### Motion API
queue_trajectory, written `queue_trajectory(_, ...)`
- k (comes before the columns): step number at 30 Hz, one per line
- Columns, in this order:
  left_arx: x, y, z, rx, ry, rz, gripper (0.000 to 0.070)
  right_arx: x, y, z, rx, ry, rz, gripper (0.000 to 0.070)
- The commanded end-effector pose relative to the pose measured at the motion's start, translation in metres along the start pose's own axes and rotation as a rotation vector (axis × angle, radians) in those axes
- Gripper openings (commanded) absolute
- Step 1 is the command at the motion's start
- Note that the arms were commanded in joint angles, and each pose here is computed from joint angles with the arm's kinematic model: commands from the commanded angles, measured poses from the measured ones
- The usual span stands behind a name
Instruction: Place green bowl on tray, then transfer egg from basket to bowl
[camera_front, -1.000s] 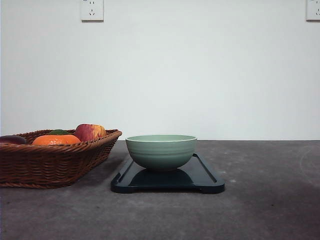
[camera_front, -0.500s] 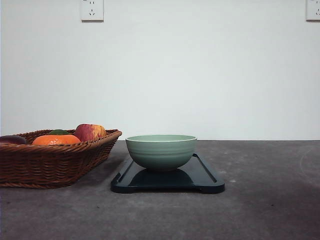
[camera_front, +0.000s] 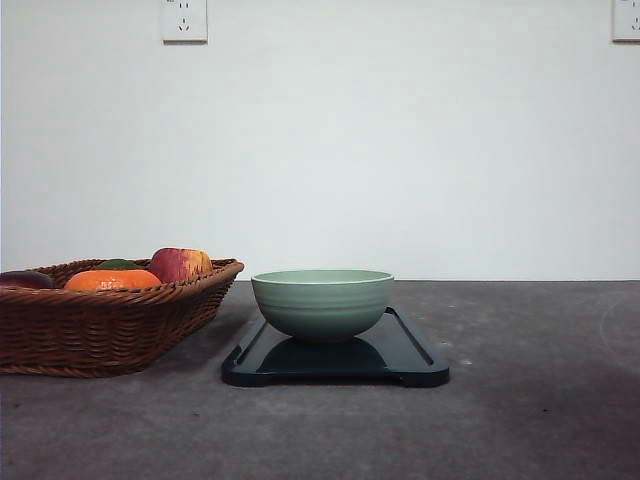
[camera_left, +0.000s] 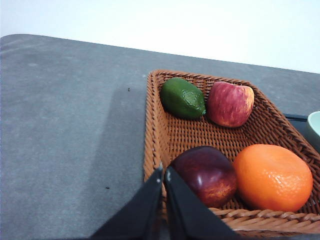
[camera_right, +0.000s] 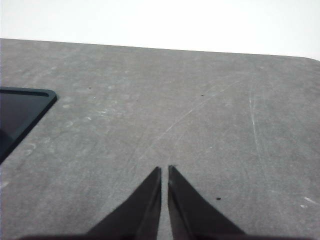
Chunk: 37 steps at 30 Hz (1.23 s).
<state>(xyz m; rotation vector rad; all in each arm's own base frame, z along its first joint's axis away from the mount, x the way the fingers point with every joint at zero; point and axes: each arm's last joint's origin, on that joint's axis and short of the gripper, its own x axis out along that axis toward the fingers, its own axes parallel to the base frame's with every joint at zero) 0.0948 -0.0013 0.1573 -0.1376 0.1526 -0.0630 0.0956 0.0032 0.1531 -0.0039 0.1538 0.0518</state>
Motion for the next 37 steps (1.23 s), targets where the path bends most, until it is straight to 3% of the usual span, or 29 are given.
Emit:
queue_trajectory(1,0.0018,0.0009,-0.0068,0.0,0.027,-0.001,0.0,0.0005,-0.0002,-0.0005,-0.006,-0.006,-0.003,0.0015)
queue_trajectory(37,0.0018,0.001,-0.0068,0.0,0.027,-0.001,0.0,0.0005,-0.0002,-0.0004,-0.006,-0.006,-0.003,0.0015)
